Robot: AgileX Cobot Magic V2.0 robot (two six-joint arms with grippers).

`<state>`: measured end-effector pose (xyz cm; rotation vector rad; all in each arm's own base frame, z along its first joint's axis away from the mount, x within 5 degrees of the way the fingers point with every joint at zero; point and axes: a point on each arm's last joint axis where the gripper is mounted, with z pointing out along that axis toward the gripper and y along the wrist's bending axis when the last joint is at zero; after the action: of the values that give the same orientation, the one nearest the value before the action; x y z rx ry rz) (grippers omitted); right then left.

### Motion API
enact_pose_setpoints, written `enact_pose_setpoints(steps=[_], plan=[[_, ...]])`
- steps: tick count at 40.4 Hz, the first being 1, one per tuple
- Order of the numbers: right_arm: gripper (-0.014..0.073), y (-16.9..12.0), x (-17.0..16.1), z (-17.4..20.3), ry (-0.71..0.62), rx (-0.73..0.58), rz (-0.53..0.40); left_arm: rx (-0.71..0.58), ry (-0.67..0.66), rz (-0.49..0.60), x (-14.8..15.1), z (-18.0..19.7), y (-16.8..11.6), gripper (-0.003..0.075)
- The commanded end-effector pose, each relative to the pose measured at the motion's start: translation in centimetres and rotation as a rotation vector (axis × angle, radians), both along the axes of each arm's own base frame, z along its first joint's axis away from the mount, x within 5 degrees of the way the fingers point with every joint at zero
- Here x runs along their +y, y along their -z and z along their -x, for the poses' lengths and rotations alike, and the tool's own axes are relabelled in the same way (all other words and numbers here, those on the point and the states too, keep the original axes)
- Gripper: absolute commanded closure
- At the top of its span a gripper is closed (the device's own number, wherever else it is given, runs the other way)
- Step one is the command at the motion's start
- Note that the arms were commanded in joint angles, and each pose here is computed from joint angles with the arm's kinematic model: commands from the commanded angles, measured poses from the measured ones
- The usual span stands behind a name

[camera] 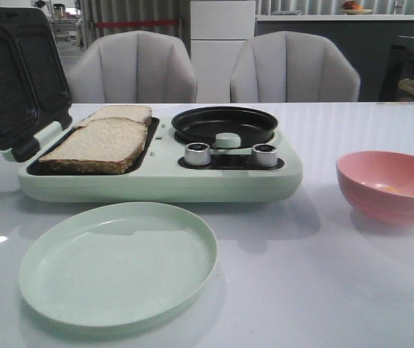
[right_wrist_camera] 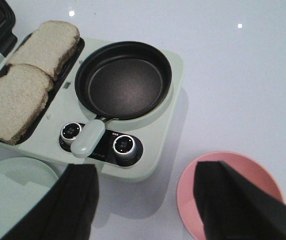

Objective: Make breakfast with bread and shrimp

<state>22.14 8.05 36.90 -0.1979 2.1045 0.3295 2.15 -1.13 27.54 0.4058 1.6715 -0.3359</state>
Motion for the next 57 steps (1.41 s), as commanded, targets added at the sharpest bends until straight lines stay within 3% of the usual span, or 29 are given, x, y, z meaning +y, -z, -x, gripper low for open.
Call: enact_pose_setpoints(steps=[1, 11, 30, 33, 38, 57], plan=[[0.0073, -2.5, -1.3, 2.8, 0.013, -0.197, -0.047, -0.112, 0.002, 0.072, 0.3, 0.6, -1.7, 0.0356], [0.0073, -0.5, -3.5, 9.0, 0.018, -0.360, -0.098, -0.112, 0.002, 0.072, 0.3, 0.6, -1.7, 0.0356], [0.0073, 7.2, -7.0, 18.9, 0.025, -0.663, -0.141, -0.112, 0.002, 0.072, 0.3, 0.6, -1.7, 0.0356], [0.0073, 8.2, -7.3, 19.4, 0.026, -0.708, -0.104, -0.112, 0.002, 0.072, 0.3, 0.6, -1.7, 0.0356], [0.0073, 9.5, -7.0, 18.5, 0.022, -0.662, -0.060, -0.112, 0.002, 0.072, 0.3, 0.6, -1.7, 0.0356], [0.0073, 10.8, -6.8, 18.0, 0.018, -0.619, -0.045, -0.115, 0.002, 0.074, 0.3, 0.6, -1.7, 0.0356]])
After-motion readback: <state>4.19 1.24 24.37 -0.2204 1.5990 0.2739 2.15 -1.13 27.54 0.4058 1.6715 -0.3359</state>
